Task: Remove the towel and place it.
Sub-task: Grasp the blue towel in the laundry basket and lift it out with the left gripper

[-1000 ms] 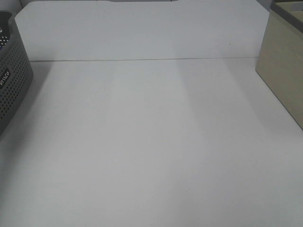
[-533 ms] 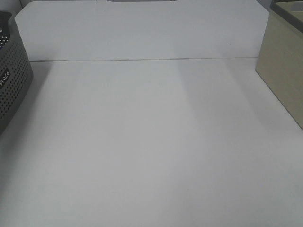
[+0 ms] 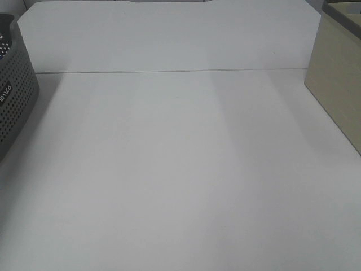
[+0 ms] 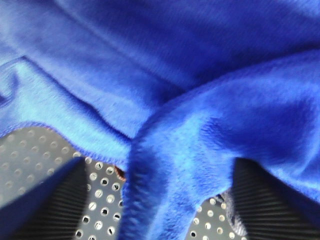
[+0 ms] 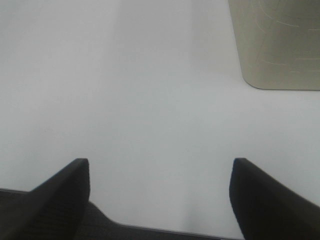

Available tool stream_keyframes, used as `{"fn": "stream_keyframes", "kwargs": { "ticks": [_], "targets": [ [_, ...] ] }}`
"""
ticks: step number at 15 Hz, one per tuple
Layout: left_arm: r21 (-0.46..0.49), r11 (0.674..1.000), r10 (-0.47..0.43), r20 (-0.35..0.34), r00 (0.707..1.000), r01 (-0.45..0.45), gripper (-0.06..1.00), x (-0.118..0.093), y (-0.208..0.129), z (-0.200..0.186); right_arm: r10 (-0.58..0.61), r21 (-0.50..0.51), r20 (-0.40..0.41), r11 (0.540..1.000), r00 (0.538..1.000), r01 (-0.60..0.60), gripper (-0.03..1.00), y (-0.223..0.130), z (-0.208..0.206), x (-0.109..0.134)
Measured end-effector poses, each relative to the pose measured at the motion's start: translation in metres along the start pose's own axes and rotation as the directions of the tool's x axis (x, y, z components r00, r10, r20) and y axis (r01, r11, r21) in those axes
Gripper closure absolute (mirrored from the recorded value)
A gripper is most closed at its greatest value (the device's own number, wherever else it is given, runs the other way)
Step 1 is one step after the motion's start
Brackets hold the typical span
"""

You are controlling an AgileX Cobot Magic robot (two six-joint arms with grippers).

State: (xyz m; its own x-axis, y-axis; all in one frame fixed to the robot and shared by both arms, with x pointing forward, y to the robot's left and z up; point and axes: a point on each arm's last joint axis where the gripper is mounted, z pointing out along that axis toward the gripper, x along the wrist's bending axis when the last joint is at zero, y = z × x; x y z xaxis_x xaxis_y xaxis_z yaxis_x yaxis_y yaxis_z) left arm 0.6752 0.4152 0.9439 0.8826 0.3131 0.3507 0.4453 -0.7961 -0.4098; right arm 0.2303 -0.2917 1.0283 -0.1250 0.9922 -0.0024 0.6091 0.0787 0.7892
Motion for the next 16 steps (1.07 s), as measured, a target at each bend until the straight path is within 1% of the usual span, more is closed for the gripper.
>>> {"fn": "stream_keyframes", "kwargs": {
  "ticks": [1,3,4,5,9,10,11,13,14,16],
  "targets": [
    [0.001,1.000,0.002,0.003,1.000,-0.002,0.32,0.000,0.001,0.002,0.000,0.000,0.000,1.000,1.000,0.000,0.21,0.000,0.000,0.000],
    [0.001,1.000,-0.016,0.003,1.000,0.016,0.55,0.000,0.001,0.002,0.000,0.000,0.000,1.000,1.000,0.000,0.21,0.000,0.000,0.000],
    [0.002,1.000,-0.022,0.002,1.000,0.022,0.62,0.000,0.001,0.002,0.000,0.000,0.000,1.000,1.000,0.000,0.21,0.000,0.000,0.000],
    [0.002,1.000,-0.025,0.004,1.000,0.025,0.65,-0.001,0.001,0.002,0.000,0.000,0.000,1.000,1.000,0.000,0.21,0.000,0.000,0.000],
    [0.003,1.000,-0.028,0.006,1.000,0.028,0.70,-0.001,0.001,0.003,0.000,0.000,0.000,1.000,1.000,0.000,0.21,0.000,0.000,0.000],
    [0.005,1.000,-0.026,0.004,1.000,0.026,0.79,-0.001,0.001,0.003,0.000,0.000,0.000,1.000,1.000,0.000,0.21,0.000,0.000,0.000],
    [0.013,1.000,-0.017,-0.001,1.000,0.017,0.94,0.000,0.002,0.002,0.000,0.000,-0.001,1.000,1.000,0.000,0.21,0.000,0.000,0.000],
    [0.012,1.000,-0.019,-0.016,1.000,0.019,0.94,0.003,0.003,-0.002,0.000,0.000,-0.001,1.000,1.000,0.000,0.21,0.000,0.000,0.000],
    [0.011,0.999,-0.038,-0.037,0.999,0.038,0.94,0.010,0.001,-0.009,0.000,0.000,-0.001,1.000,1.000,0.000,0.21,0.000,0.000,0.000],
    [-0.010,0.991,-0.133,-0.100,0.986,0.132,0.94,0.022,-0.011,-0.034,0.000,0.000,-0.001,1.000,1.000,0.000,0.21,0.000,0.000,0.000]
  ]
}}
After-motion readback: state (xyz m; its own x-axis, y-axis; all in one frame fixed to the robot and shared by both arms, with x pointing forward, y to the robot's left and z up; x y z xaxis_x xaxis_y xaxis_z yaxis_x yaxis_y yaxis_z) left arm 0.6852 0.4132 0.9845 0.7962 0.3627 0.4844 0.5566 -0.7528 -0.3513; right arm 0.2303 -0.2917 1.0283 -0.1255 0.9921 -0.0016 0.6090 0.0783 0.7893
